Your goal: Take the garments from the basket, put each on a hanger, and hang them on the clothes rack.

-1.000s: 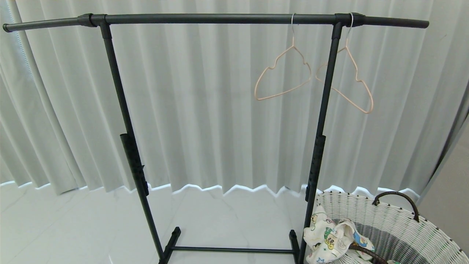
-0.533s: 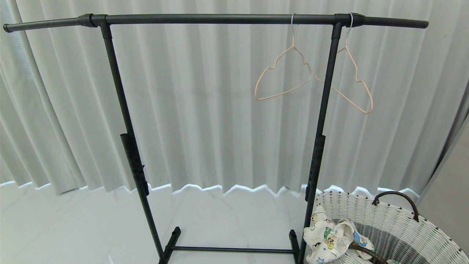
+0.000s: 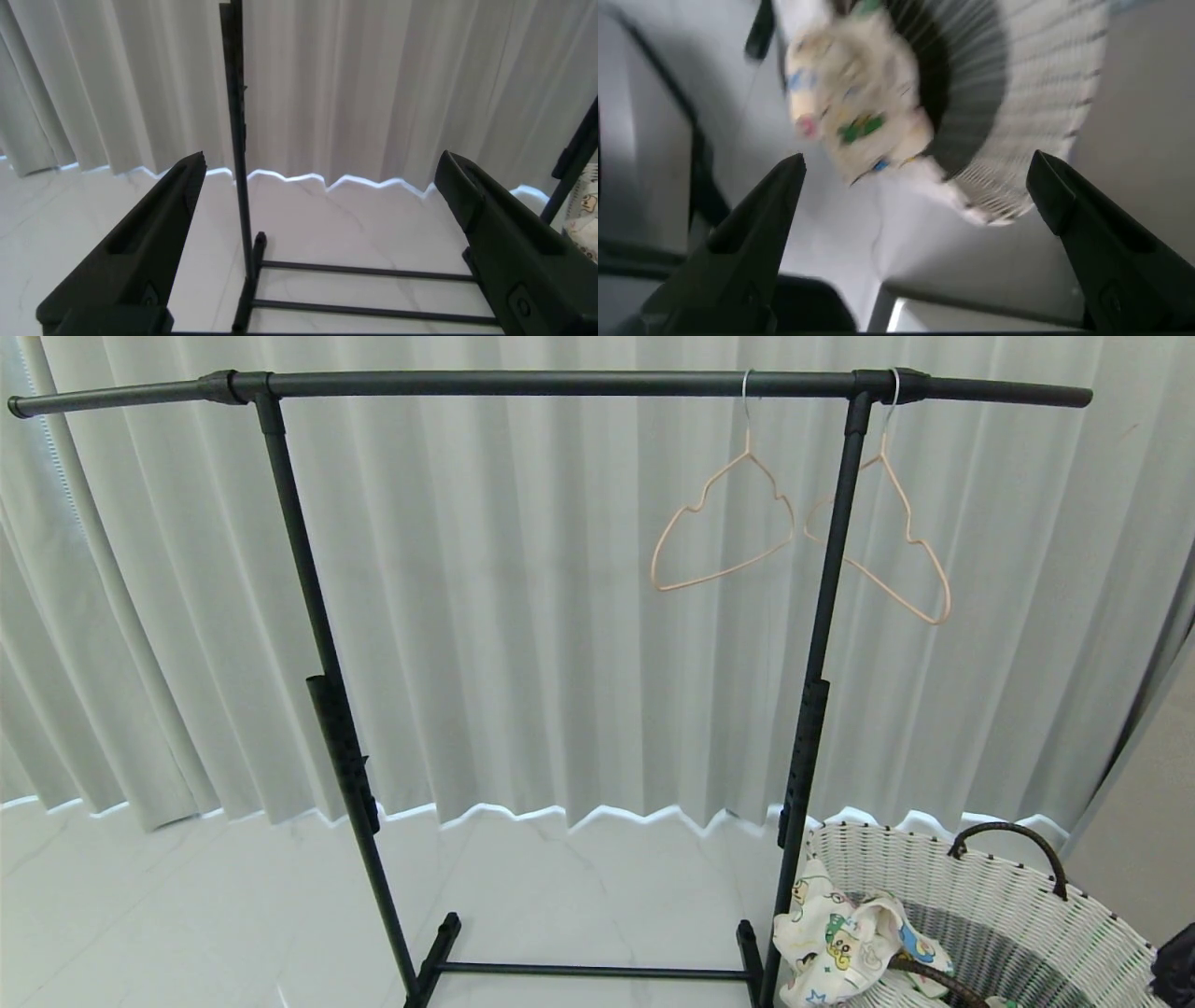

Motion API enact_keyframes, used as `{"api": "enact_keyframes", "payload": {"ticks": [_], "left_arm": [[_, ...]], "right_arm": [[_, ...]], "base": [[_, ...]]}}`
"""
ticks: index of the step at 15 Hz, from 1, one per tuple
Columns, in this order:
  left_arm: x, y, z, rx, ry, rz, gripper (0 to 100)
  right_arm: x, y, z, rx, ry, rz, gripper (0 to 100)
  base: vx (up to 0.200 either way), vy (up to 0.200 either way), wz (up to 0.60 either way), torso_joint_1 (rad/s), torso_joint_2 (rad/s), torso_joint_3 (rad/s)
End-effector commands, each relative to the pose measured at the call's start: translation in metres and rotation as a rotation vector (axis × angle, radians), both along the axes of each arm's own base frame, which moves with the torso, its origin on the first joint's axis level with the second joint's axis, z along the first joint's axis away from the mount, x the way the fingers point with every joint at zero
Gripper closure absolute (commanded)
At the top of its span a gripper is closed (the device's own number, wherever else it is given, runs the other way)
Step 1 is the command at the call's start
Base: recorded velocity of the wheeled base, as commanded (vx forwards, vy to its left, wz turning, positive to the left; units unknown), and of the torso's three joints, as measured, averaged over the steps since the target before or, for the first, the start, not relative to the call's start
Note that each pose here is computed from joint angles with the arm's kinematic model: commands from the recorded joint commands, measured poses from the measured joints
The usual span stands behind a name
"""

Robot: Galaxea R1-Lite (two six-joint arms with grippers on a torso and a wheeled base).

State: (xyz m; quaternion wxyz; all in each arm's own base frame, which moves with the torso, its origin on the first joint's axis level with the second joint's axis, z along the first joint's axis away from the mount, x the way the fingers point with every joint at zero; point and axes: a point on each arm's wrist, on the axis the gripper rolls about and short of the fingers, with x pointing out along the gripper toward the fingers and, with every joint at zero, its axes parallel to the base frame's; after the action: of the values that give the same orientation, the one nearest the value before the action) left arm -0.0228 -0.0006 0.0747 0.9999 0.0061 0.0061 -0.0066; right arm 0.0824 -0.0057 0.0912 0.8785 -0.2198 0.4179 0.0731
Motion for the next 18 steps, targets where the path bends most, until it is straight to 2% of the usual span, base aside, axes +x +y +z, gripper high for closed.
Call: {"api": "enact_keyframes", "payload": {"ticks": [1,4,8,15,18], "left_arm": [[0.000,0.000,0.000,0.000,0.000,0.001,0],[0.000,0.000,0.000,0.000,0.000,-0.001,0],[0.000,0.000,0.000,0.000,0.000,-0.001,0],[0.000,0.000,0.000,0.000,0.000,0.001,0],[0.000,0.000,0.000,0.000,0.000,0.001,0]], "right_arm": [[-0.007,0.000,-0.035,0.007,0.199,0.011,0],[0.001,0.001,-0.040,0.026,0.207,0.025,0],[0.034,-0.001,-0.050,0.024,0.195,0.028,0],[0.090,-0.005,-0.064,-0.026,0.172,0.097,0],[0.100,-0.011,-0.073,-0.071,0.172,0.126,0]], "base": [[0.000,0.000,0.00,0.000,0.00,0.000],[0.000,0.000,0.00,0.000,0.00,0.000],[0.000,0.000,0.00,0.000,0.00,0.000],[0.000,0.000,0.00,0.000,0.00,0.000],[0.000,0.000,0.00,0.000,0.00,0.000]]}}
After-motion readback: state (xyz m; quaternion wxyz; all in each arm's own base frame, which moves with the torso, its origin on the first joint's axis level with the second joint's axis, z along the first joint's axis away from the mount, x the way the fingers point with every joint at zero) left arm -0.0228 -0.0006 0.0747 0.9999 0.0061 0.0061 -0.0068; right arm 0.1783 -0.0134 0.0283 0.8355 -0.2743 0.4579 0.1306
